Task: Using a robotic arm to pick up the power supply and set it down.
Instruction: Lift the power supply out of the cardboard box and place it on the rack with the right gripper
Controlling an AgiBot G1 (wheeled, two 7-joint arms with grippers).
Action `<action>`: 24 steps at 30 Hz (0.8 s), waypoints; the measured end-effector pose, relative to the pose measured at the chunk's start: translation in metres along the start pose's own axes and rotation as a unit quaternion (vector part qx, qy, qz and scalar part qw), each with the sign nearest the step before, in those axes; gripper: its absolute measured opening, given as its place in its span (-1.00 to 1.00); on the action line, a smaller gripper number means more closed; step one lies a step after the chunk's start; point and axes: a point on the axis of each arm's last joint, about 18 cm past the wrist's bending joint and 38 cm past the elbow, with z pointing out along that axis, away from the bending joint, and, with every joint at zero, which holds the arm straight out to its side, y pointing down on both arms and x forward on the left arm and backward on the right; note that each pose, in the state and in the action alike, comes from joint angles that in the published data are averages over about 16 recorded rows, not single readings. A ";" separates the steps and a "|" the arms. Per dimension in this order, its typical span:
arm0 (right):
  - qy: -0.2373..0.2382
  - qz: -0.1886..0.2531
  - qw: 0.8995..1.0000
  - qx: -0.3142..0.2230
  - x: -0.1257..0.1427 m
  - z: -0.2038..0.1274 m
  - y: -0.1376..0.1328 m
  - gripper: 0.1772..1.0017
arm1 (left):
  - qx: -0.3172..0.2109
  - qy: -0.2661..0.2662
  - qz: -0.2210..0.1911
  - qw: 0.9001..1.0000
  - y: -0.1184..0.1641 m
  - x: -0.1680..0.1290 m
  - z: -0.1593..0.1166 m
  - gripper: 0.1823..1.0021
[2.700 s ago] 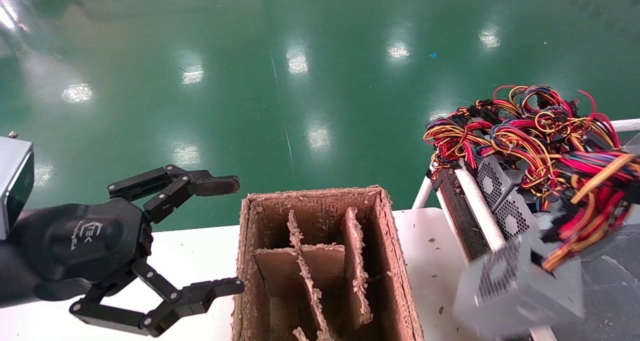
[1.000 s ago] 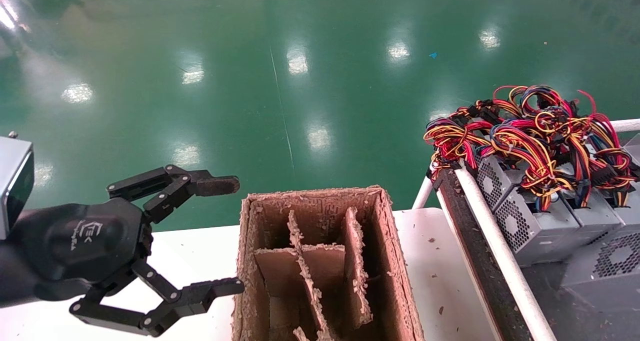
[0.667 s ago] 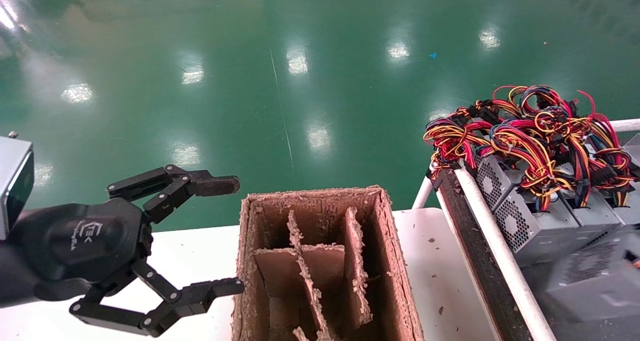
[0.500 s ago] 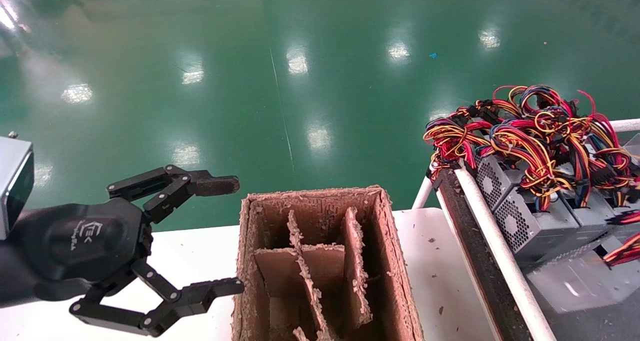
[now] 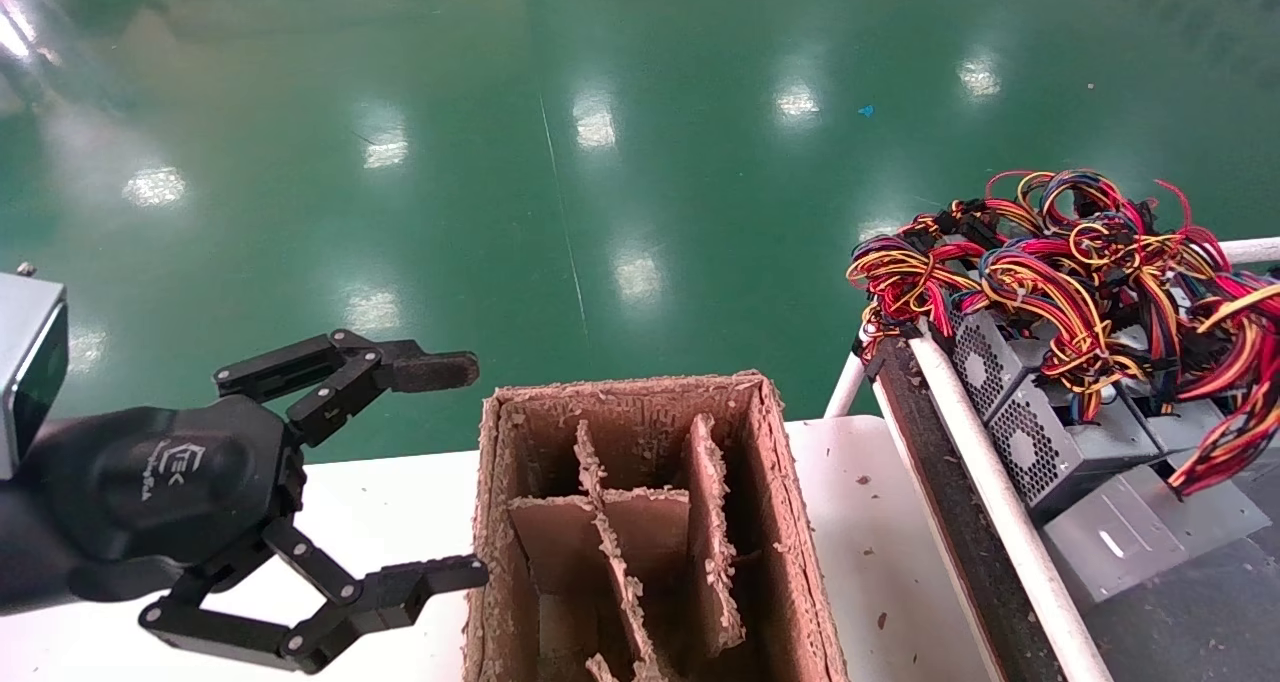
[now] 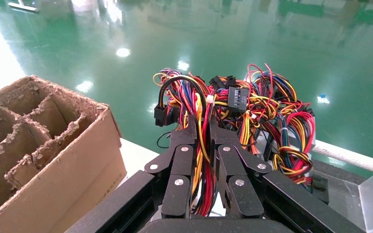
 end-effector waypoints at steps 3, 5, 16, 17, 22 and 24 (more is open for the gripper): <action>-0.001 0.002 1.000 0.000 0.001 0.004 0.001 -0.87 | 0.000 0.000 0.000 1.000 0.000 0.000 0.000 1.00; -0.001 0.003 1.000 -0.001 0.001 0.006 0.001 -0.86 | 0.000 0.000 0.000 1.000 0.000 0.000 0.000 1.00; -0.003 0.012 1.000 -0.002 0.003 0.010 0.003 -0.81 | 0.000 0.000 0.000 1.000 0.000 0.000 0.000 1.00; -0.004 0.012 1.000 -0.002 0.003 0.010 0.003 -0.79 | 0.000 0.000 0.000 1.000 0.000 0.000 0.000 1.00; -0.008 0.009 1.000 0.005 0.003 0.013 0.001 -0.69 | 0.000 0.000 0.000 1.000 0.000 0.000 0.000 1.00; -0.010 0.005 1.000 0.008 0.002 0.014 0.000 -0.62 | 0.000 0.000 0.000 1.000 0.000 0.000 0.000 1.00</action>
